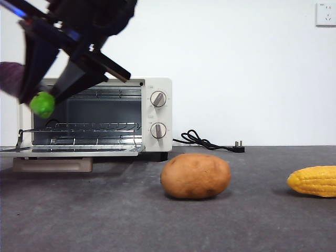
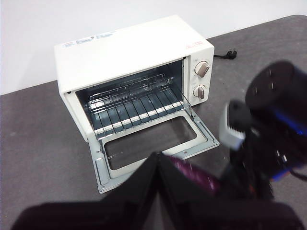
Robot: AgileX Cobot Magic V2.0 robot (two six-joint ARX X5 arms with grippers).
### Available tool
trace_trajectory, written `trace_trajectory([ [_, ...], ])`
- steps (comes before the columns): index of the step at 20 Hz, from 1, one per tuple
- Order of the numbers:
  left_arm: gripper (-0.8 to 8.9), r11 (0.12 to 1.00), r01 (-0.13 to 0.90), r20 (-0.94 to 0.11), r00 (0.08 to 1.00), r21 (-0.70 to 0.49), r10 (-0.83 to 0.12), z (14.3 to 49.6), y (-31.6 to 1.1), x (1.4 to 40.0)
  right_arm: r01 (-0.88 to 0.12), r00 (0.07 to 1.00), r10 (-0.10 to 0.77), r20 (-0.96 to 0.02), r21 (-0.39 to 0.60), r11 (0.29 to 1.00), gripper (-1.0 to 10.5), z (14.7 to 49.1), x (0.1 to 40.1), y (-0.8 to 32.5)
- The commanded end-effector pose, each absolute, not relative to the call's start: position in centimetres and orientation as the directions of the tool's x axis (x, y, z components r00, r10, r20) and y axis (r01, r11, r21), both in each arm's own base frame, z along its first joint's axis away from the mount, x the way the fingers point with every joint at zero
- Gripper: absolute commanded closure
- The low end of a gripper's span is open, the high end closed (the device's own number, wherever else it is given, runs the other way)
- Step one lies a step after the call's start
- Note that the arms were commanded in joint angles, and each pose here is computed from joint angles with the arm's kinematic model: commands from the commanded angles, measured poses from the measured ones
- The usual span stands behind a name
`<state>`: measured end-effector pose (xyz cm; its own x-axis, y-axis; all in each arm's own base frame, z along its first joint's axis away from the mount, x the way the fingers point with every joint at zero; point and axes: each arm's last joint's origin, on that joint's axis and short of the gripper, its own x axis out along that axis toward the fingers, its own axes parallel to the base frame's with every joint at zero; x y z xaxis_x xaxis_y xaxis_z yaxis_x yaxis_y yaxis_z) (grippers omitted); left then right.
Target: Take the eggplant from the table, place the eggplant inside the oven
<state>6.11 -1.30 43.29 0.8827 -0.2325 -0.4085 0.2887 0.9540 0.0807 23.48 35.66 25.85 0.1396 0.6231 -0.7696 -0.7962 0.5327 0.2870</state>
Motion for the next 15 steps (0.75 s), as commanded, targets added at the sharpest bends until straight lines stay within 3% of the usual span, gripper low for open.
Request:
trace_trajectory([
  [1,8.19,0.951,0.295,-0.405,0.883,0.092,-0.235,43.3,-1.3,6.1,-0.758,0.153,0.654,-0.741,0.337,0.559,9.6,25.2,25.4,35.2],
  [4,8.19,0.950,0.298,-0.405,0.883,0.091,-0.238,43.3,-1.3,6.1,-0.692,0.142,0.720,-0.680,0.452,0.563,9.6,25.4,28.2,33.7],
  [8,8.19,0.950,0.298,-0.405,0.883,0.091,-0.238,43.3,-1.3,6.1,-0.623,0.160,0.733,-0.661,0.508,0.595,9.6,24.4,30.8,32.3],
  [15,8.19,0.945,0.315,-0.420,0.872,0.089,-0.251,43.1,-1.4,6.0,-0.487,0.156,0.813,-0.561,0.673,0.558,9.6,22.0,34.5,32.9],
])
